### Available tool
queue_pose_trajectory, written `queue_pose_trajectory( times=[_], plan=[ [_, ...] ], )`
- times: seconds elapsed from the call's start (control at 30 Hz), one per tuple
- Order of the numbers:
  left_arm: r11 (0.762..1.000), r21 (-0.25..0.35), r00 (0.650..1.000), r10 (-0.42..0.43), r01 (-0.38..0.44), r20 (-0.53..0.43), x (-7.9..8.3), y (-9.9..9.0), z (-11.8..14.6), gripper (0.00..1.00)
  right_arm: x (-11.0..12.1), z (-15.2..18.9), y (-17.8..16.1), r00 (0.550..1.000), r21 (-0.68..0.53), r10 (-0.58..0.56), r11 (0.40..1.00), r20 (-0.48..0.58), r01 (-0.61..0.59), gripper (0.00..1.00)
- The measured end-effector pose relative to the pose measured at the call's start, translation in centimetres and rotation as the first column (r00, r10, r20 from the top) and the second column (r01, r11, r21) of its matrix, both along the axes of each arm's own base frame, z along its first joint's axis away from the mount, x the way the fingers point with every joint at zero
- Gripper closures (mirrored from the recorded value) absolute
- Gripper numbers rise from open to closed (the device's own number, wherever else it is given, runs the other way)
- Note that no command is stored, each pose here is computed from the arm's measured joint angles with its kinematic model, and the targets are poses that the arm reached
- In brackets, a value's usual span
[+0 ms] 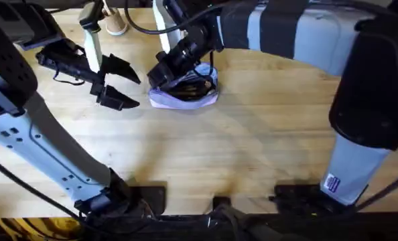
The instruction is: Unzip the bag, pick up the pens from the table one at a time and place them inside, then zip the bag closed.
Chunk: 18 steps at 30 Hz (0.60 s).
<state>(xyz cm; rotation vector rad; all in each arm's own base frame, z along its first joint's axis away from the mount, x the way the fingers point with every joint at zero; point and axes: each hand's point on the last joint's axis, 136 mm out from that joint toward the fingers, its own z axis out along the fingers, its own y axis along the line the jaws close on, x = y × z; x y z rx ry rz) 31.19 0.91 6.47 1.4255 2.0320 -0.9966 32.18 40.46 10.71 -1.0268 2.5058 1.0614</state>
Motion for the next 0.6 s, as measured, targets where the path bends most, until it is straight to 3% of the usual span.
queue_pose_trajectory(
  times=[0.23, 0.6],
  plan=[
    [1.0, -0.027, 1.0, 0.017, -0.016, 0.012, 0.4, -0.3, 0.4, 0.007, 0.8, 1.7, 0.6, 0.999, 0.026, 0.0, 1.0, 0.037, -0.001, 0.968],
    [0.978, -0.197, 0.993, 0.09, -0.072, 0.082, 2.6, -2.9, 2.8, 0.007, 1.8, 2.8, 0.7, 0.997, 0.016, -0.018, 1.0, 0.078, 0.017, 0.968]
  ],
)
